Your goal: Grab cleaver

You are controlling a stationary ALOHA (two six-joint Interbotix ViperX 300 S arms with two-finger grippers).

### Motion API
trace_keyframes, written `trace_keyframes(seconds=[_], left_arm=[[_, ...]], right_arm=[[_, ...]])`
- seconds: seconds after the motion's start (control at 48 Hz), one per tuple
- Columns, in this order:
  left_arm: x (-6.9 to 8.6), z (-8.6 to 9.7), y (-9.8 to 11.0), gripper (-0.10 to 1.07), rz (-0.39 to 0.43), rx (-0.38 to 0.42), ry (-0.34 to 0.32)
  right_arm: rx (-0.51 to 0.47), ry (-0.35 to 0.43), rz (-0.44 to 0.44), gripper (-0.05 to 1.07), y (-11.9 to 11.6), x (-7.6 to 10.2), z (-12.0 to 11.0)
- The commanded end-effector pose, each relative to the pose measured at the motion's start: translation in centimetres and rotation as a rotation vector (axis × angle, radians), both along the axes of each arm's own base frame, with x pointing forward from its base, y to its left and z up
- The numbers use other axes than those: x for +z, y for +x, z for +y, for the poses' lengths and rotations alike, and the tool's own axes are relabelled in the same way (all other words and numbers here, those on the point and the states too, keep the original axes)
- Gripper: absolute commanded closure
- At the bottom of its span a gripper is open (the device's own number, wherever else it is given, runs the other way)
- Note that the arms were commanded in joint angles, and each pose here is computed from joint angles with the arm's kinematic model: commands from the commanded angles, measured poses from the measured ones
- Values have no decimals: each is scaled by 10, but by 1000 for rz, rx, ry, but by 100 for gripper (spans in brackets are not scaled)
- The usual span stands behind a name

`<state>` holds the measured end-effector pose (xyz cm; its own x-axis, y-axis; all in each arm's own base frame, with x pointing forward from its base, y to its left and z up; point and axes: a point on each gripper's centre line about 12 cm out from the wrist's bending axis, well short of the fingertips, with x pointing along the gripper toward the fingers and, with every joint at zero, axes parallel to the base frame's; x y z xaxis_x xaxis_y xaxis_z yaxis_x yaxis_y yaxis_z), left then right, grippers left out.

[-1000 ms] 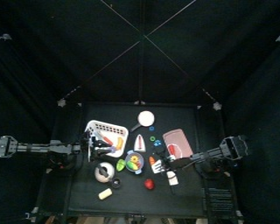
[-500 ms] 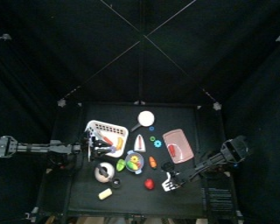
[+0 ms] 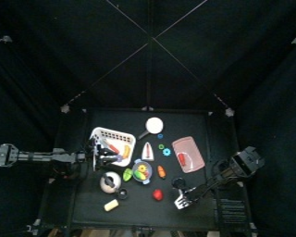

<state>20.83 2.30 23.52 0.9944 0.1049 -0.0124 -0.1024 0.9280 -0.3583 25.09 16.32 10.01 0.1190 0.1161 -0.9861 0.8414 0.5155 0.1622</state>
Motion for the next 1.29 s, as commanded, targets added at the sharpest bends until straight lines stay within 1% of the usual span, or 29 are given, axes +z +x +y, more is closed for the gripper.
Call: trace_keyframes(seconds=[0.0, 0.229, 0.354, 0.438, 0.583, 0.708, 0.792, 0.896, 0.958, 1.062, 1.167, 1.271], left_arm=[[4, 1, 2, 19, -14, 3, 3], [3, 1, 1, 19, -9, 4, 3], [3, 1, 1, 19, -11, 3, 3], [3, 1, 1, 19, -9, 4, 3], [3, 1, 1, 19, -11, 4, 3], [3, 1, 1, 19, -9, 4, 3], [3, 1, 1, 19, -11, 4, 3], [3, 1, 1, 19, -11, 4, 3], [3, 1, 1, 19, -9, 4, 3], [3, 1, 1, 19, -9, 5, 1], [3, 1, 1, 19, -11, 5, 1], [3, 1, 1, 19, -9, 3, 0]], right_arm=[[12, 12, -34, 24, 4, 1, 2], [8, 2, -21, 25, 3, -3, -1], [18, -10, -25, 29, 4, -2, -2], [21, -18, -24, 36, 5, -2, -4], [14, -21, -24, 54, 5, -1, -7], [2, -16, -40, 62, 9, 7, -11], [2, -18, -71, 63, 13, 18, -15], [7, -29, -121, 63, 20, 38, -22], [10, -41, -133, 63, 23, 44, -25], [7, -54, -128, 63, 25, 47, -28], [5, -59, -121, 63, 25, 46, -28], [12, -62, -131, 63, 27, 47, -28]])
